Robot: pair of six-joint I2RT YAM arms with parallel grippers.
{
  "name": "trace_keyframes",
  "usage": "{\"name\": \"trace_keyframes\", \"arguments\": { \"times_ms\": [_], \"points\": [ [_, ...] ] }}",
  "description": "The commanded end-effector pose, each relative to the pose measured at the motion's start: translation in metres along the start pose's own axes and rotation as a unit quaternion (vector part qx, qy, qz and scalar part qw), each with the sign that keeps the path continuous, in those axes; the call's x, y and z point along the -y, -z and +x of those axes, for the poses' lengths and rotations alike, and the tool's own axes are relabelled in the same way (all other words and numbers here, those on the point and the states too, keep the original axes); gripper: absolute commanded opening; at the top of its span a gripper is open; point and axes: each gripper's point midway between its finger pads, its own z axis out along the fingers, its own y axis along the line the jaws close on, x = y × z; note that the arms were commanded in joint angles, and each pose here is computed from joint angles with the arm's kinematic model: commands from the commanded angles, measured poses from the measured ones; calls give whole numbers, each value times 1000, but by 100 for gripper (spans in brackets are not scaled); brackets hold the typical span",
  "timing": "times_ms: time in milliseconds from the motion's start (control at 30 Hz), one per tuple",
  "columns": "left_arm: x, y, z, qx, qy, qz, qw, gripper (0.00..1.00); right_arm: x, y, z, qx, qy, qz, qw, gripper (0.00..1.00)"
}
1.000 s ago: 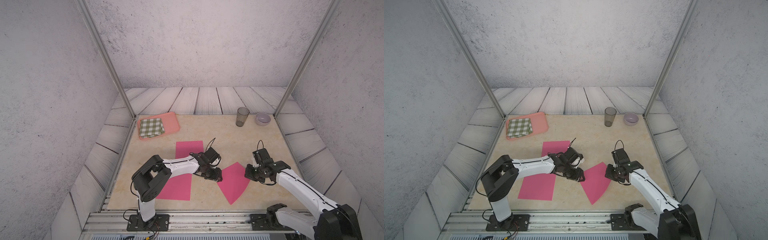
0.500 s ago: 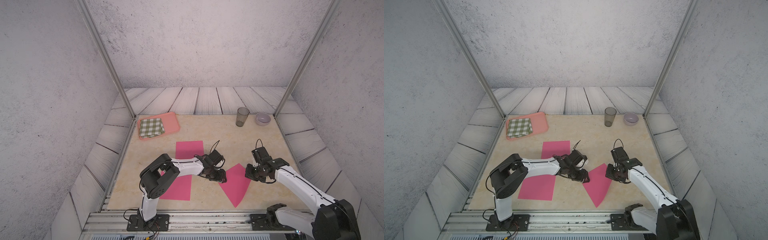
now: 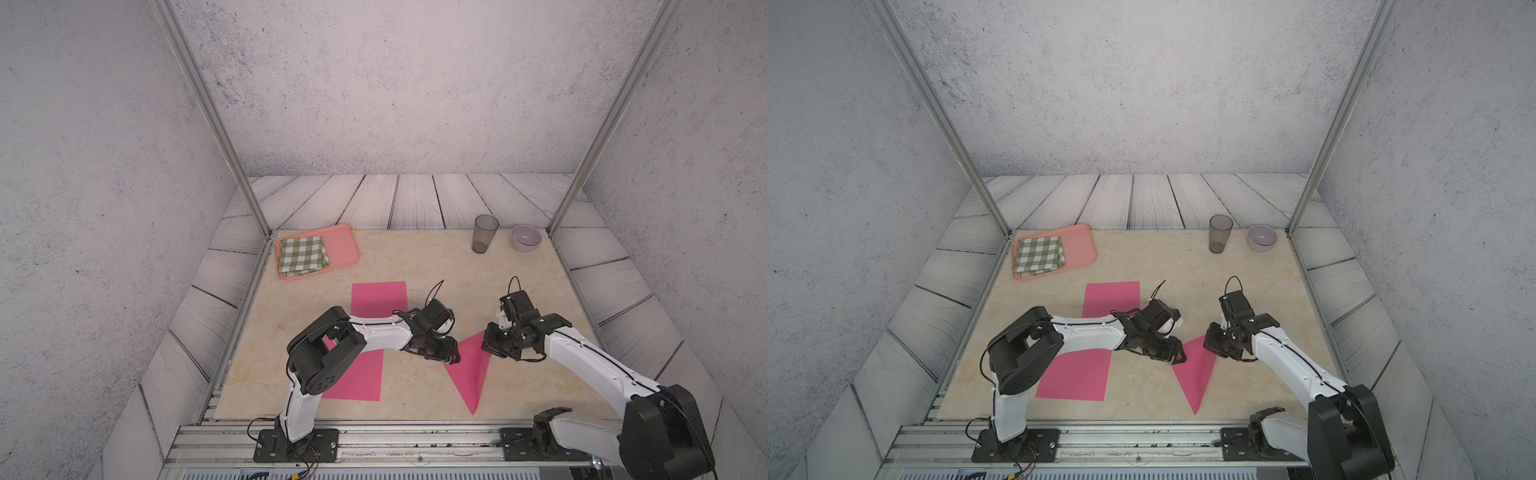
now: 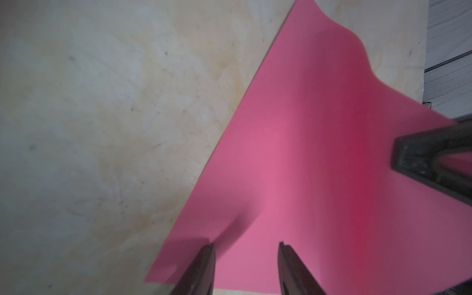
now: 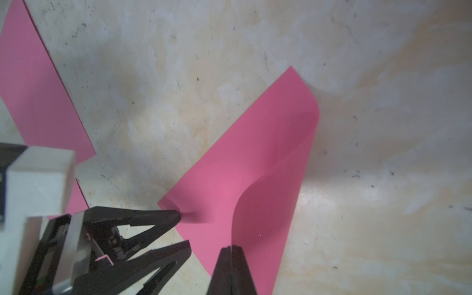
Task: Fold the square paper diagonally
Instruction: Fold the paper at the center of the board.
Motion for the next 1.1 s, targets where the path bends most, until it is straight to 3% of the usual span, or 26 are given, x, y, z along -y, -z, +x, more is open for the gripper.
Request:
{"name": "trace_keyframes", "arguments": {
  "times_ms": [0, 300, 500, 733, 1067],
  "points": [
    [-13, -13, 18, -34, 4, -19, 999, 48, 1, -15, 1, -14, -14, -1, 1000, 5],
    [12, 33, 12, -13, -53, -19, 998, 55, 13, -22, 0, -18, -10, 32, 999, 5],
    [58, 62, 20, -6, -114, 41, 993, 56, 17, -21, 1, -22, -5, 43, 999, 6],
    [78, 53, 38, -9, -145, 38, 989, 56, 21, -24, 3, -23, -10, 50, 998, 7],
    [77, 32, 19, 28, -119, 6, 992, 56, 20, -24, 5, -21, -16, 39, 999, 12]
  ]
}}
